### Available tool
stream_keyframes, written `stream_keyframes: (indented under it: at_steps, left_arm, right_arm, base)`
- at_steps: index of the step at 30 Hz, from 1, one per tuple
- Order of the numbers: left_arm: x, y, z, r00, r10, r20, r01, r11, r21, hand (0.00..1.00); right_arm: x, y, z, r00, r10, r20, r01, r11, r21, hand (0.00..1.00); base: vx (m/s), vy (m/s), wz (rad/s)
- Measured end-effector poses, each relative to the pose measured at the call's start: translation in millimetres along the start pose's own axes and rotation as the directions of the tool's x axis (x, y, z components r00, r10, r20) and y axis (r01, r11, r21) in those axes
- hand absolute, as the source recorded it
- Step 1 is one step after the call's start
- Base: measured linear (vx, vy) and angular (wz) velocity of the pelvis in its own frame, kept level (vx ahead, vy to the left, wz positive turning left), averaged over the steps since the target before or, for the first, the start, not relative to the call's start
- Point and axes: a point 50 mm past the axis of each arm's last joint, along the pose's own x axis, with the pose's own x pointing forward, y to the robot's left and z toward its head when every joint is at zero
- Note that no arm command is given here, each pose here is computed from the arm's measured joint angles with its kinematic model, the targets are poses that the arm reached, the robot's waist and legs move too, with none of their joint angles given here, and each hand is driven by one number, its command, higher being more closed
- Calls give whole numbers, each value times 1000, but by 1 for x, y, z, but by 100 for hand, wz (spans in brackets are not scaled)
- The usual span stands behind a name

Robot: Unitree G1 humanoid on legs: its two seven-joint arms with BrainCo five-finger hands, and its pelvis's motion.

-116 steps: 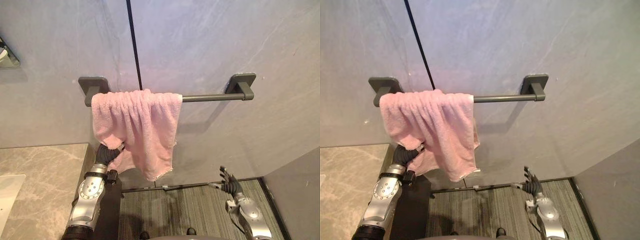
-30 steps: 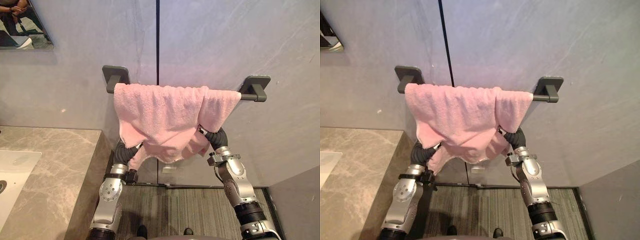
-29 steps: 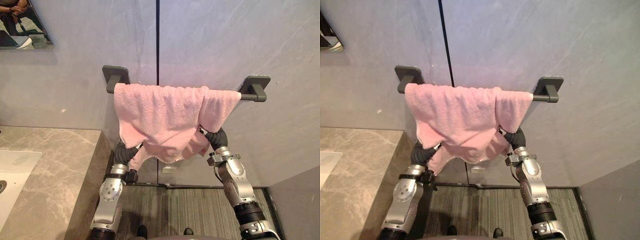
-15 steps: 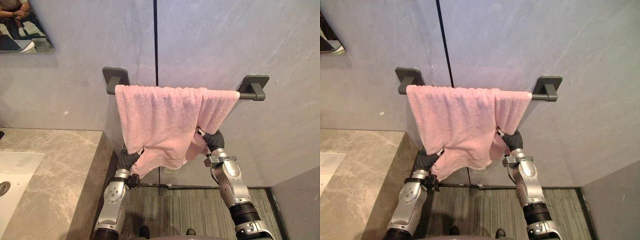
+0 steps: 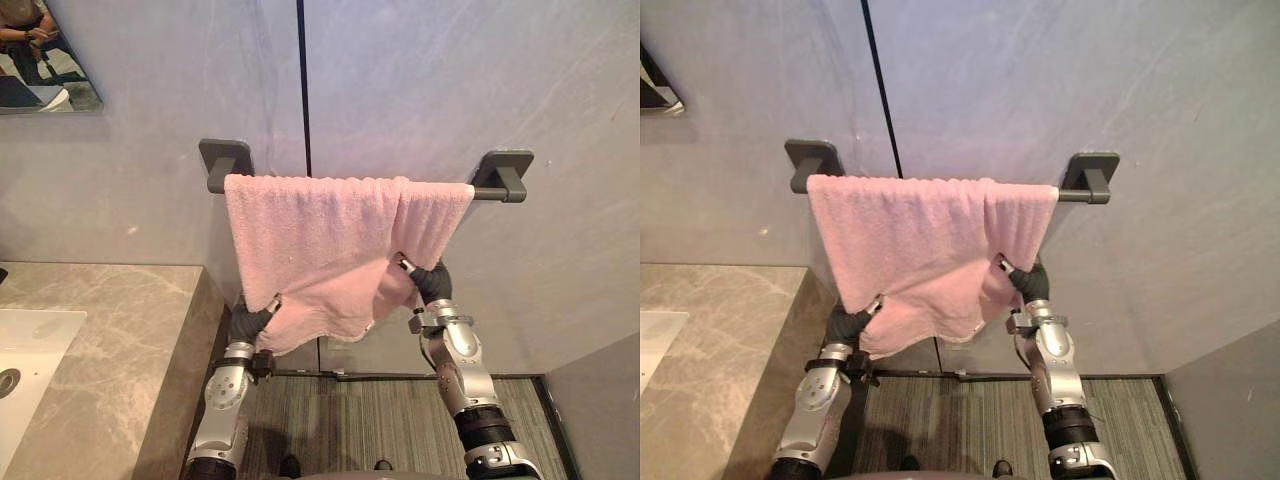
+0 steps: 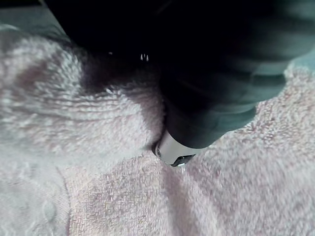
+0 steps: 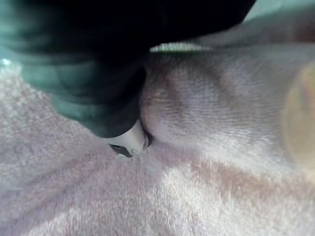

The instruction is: Organize washtable

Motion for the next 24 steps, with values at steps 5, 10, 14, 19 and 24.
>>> stream_keyframes:
  at_steps: [5,10,14,19,24]
  left_arm:
    - [-3,3,-4,999,22,-24,-22,1000,6,0]
    - [-17,12,-19,993,63,-103,-62,998,19,0]
    - [-22,21,-22,986,116,-122,-119,993,-17,0]
    - [-24,38,-20,971,210,-114,-215,976,-34,0]
    - [-29,47,11,953,302,17,-298,948,-109,0]
  right_arm:
    - [-17,-11,-19,994,-60,-97,58,998,-24,0]
    - [-37,-24,-39,971,-130,-199,125,991,-40,0]
    - [-44,-34,-40,960,-191,-204,185,982,-47,0]
    - [-60,-50,-40,933,-298,-201,295,954,-46,0]
    - [-63,-60,-4,926,-376,-37,375,927,-29,0]
  base:
    - [-21,-17,-3]
    - [-20,-11,-7]
    - [-31,-17,-5]
    - [-33,-16,-1]
    - [-20,-8,-3]
